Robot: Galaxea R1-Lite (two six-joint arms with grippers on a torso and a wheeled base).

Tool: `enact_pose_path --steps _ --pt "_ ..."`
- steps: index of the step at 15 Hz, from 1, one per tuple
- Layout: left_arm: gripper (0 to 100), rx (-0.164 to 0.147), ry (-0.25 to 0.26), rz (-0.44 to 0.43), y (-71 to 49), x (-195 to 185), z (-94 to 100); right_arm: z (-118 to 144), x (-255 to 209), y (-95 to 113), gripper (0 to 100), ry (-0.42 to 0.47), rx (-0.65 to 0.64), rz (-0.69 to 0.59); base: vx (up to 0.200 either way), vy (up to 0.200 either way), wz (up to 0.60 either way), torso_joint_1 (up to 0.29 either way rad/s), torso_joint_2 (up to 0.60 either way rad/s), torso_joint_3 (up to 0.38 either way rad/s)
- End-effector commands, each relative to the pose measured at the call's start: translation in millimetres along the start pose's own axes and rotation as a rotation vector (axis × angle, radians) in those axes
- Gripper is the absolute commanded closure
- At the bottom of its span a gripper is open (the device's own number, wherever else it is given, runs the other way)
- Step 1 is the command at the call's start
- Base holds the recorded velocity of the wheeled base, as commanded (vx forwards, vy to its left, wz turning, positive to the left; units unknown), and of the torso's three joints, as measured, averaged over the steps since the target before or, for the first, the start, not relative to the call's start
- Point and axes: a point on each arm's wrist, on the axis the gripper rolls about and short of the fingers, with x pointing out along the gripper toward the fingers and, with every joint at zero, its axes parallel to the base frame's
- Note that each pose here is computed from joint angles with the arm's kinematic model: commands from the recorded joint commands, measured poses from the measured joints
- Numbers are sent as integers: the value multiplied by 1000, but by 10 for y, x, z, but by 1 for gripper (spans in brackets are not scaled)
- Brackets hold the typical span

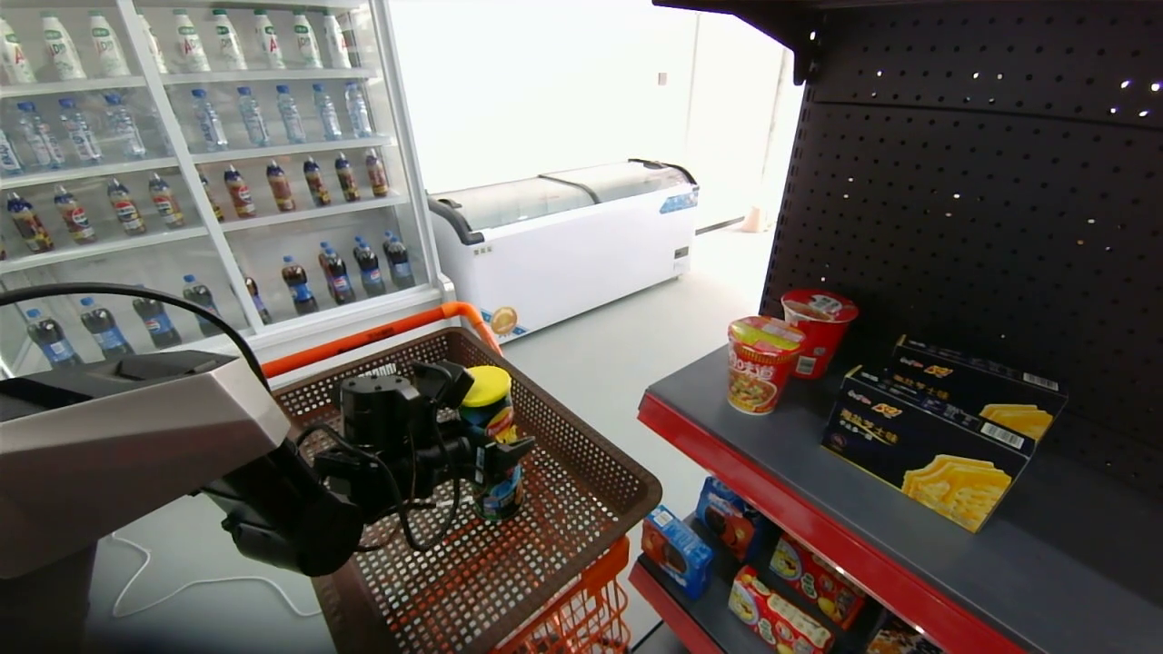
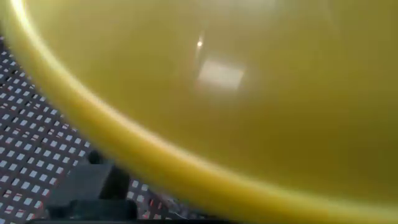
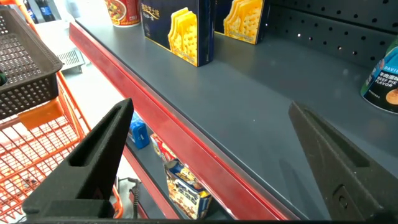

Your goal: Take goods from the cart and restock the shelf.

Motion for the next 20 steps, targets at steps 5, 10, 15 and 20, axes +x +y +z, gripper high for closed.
enact_pose_path --steps 5,10,15,20 --pt "100 2 25 -22 -145 -129 -27 -1 0 0 0 0 0 0 0 0 0 0 0 0" --pt "100 42 -142 103 -300 -853 714 -1 0 0 0 0 0 0 0 0 0 0 0 0" --pt "100 51 -218 135 -608 -1978 1022 -1 0 0 0 0 0 0 0 0 0 0 0 0" --pt "100 54 -325 -80 -967 -2870 709 -1 0 0 0 0 0 0 0 0 0 0 0 0"
